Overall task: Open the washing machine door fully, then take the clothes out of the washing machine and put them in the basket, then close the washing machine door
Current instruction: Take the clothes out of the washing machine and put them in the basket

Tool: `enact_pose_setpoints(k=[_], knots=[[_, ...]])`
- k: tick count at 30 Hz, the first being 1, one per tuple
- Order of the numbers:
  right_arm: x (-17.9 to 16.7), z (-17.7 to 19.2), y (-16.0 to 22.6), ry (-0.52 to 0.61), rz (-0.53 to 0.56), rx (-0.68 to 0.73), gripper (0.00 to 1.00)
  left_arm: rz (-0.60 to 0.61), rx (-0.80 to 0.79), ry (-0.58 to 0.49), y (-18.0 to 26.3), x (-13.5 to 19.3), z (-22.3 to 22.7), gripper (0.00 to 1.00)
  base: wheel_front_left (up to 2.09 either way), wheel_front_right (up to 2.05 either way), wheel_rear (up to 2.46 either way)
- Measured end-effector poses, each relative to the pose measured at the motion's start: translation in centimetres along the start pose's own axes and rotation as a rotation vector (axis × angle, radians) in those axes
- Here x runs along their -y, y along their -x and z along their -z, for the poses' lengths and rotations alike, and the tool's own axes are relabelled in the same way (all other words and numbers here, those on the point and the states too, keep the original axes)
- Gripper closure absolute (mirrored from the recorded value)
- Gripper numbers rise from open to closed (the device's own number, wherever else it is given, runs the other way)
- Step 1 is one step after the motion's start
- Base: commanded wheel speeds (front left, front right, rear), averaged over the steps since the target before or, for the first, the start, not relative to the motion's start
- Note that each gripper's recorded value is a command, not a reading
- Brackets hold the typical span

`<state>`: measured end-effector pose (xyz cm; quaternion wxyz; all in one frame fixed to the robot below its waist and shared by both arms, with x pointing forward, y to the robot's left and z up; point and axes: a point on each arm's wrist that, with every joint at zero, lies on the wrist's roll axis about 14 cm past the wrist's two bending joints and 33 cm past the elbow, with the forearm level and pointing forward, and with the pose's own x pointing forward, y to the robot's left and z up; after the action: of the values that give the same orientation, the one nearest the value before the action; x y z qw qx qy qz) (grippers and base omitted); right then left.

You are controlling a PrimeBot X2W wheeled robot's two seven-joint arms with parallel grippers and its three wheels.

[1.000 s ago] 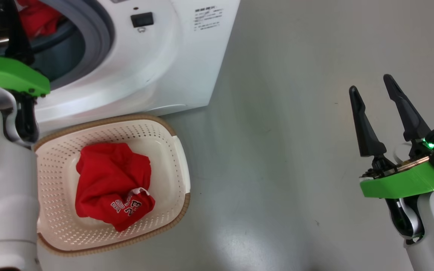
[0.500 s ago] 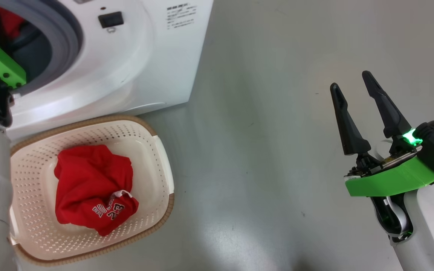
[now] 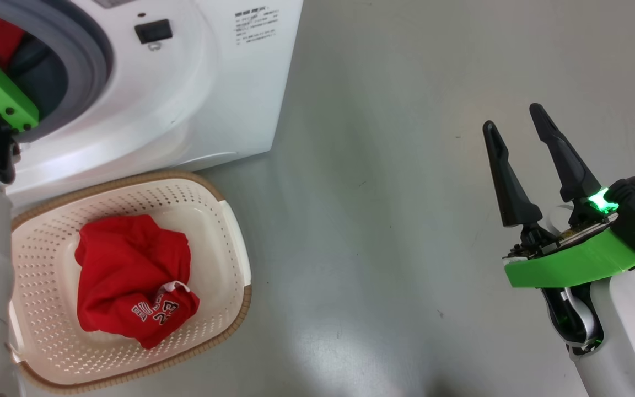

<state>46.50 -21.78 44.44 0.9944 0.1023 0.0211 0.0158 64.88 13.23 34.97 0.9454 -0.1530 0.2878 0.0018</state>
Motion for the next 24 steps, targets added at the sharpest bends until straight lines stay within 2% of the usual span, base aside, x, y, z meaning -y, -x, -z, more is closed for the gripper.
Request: enact_pose_setpoints(k=[12, 24], knots=[[-0.9, -0.6, -0.4, -0.012, -0.024, 0.022, 0.00, 0.046, 0.195, 0.005, 1.9, -0.1, -3.0, 1.00, 0.00, 0.00, 0.00], [-2.7, -2.1, 0.0, -0.031, -0.069, 0.055, 0.00, 0.075, 0.368, -0.039, 6.1, -1.2, -4.9, 1.00, 0.00, 0.00, 0.00]])
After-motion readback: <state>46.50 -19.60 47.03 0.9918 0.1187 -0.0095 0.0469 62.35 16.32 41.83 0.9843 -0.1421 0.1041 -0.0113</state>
